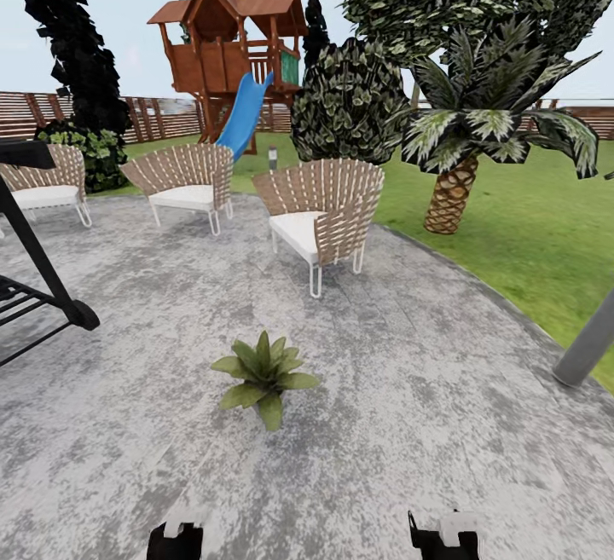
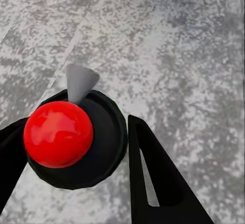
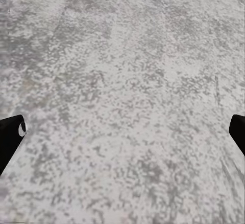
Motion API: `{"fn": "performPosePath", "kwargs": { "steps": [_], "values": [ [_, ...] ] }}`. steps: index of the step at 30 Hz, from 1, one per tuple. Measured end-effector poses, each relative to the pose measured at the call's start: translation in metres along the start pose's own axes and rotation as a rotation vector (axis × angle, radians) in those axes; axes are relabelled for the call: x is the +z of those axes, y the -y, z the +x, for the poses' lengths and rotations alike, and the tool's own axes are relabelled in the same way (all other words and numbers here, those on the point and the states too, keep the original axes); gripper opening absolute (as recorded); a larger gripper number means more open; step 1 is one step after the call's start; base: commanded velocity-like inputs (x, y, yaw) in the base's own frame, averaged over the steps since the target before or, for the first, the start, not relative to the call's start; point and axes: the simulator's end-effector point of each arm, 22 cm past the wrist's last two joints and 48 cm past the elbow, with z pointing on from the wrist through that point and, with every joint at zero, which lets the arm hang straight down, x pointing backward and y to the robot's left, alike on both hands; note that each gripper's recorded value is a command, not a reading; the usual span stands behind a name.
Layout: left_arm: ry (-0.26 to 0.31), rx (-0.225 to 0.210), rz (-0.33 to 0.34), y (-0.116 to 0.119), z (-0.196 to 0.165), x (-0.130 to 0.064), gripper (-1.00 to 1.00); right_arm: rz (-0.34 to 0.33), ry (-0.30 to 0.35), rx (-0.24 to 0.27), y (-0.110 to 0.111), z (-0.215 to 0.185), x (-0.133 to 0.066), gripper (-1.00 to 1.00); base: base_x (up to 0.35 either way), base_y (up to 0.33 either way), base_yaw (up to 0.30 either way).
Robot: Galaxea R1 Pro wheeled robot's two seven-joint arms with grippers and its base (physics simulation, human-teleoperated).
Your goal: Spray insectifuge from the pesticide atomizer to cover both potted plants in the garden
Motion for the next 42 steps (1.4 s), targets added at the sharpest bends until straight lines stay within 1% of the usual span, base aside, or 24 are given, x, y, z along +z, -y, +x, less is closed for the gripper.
{"fn": "performPosePath", "kwargs": {
  "steps": [1,2,3,4,5,7,9,10,11,13,14,15,16,18,19,21,22,24,26,29,30,35,38,42],
  "values": [
    [0.000,0.040,0.029,-0.003,-0.003,0.001,-1.00,-0.054,0.011,-0.062,-0.013,-0.003,0.000,1.00,0.000,0.000,0.000],
    [-0.008,0.101,0.086,-0.006,-0.002,-0.001,-1.00,-0.143,0.040,-0.162,-0.035,-0.011,0.001,1.00,0.000,0.000,0.000],
    [-0.038,0.201,0.205,-0.008,0.006,-0.007,-1.00,-0.261,0.103,-0.276,-0.066,-0.030,0.002,1.00,0.000,0.000,0.000],
    [-0.052,0.245,0.258,-0.011,0.010,-0.011,-1.00,-0.315,0.120,-0.305,-0.079,-0.036,0.001,1.00,0.000,0.000,0.000],
    [-0.070,0.304,0.326,-0.010,0.014,-0.017,-1.00,-0.398,0.102,-0.342,-0.097,-0.033,-0.002,1.00,0.000,0.000,0.000],
    [-0.100,0.435,0.450,-0.006,0.017,-0.027,-1.00,-0.569,0.013,-0.397,-0.127,-0.024,-0.006,1.00,0.000,0.000,0.000],
    [-0.110,0.538,0.510,-0.002,0.008,-0.029,-1.00,-0.665,0.009,-0.424,-0.147,-0.047,-0.003,1.00,0.000,0.000,0.000],
    [-0.126,0.573,0.528,-0.001,0.005,-0.029,-1.00,-0.699,0.014,-0.447,-0.154,-0.054,-0.003,1.00,0.000,0.000,0.000],
    [-0.155,0.599,0.548,0.002,0.003,-0.028,-1.00,-0.737,0.016,-0.486,-0.161,-0.055,-0.006,1.00,0.000,0.000,0.000],
    [-0.238,0.648,0.600,0.007,-0.003,-0.030,-1.00,-0.838,0.030,-0.612,-0.179,-0.059,-0.016,1.00,0.000,0.000,0.000],
    [-0.274,0.686,0.627,0.009,-0.013,-0.030,-1.00,-0.900,0.046,-0.684,-0.190,-0.065,-0.022,1.00,0.000,0.000,0.000],
    [-0.281,0.720,0.634,0.011,-0.024,-0.029,-1.00,-0.933,0.051,-0.712,-0.196,-0.070,-0.025,1.00,0.000,0.000,0.000],
    [-0.290,0.744,0.633,0.010,-0.028,-0.029,-1.00,-0.951,0.049,-0.724,-0.200,-0.073,-0.027,1.00,0.000,0.000,0.000],
    [-0.315,0.769,0.629,0.009,-0.029,-0.029,-1.00,-0.978,0.040,-0.732,-0.206,-0.075,-0.031,1.00,0.000,0.000,0.000],
    [-0.336,0.788,0.634,0.012,-0.028,-0.030,-1.00,-1.006,0.034,-0.732,-0.214,-0.075,-0.036,1.00,0.000,0.000,0.000],
    [-0.350,0.809,0.644,0.020,-0.026,-0.030,-1.00,-1.032,0.036,-0.730,-0.224,-0.077,-0.041,1.00,0.000,0.000,0.000],
    [-0.351,0.822,0.657,0.030,-0.024,-0.030,-1.00,-1.044,0.049,-0.729,-0.233,-0.082,-0.044,-1.00,0.000,0.000,0.000],
    [-0.354,0.851,0.683,0.050,-0.021,-0.031,-1.00,-1.058,0.067,-0.728,-0.245,-0.089,-0.048,-1.00,0.000,0.000,0.000],
    [-0.356,0.881,0.706,0.069,-0.018,-0.032,-1.00,-1.075,0.072,-0.729,-0.251,-0.092,-0.051,-1.00,0.000,0.000,0.000],
    [-0.350,0.890,0.722,0.083,-0.018,-0.033,-1.00,-1.138,0.057,-0.738,-0.256,-0.088,-0.062,-1.00,0.000,0.000,0.000],
    [-0.344,0.889,0.731,0.090,-0.018,-0.034,-1.00,-1.145,0.063,-0.740,-0.258,-0.091,-0.063,-1.00,0.000,0.000,0.000],
    [-0.316,0.892,0.780,0.130,-0.020,-0.038,-1.00,-1.168,0.094,-0.735,-0.275,-0.102,-0.070,-1.00,0.000,0.000,0.000],
    [-0.319,0.945,0.802,0.150,-0.016,-0.041,-1.00,-1.171,0.099,-0.734,-0.277,-0.103,-0.071,-1.00,0.000,0.000,0.000],
    [-0.310,0.962,0.819,0.165,-0.016,-0.043,-1.00,-1.170,0.110,-0.736,-0.279,-0.108,-0.071,-1.00,0.000,0.000,0.000]
  ]
}}
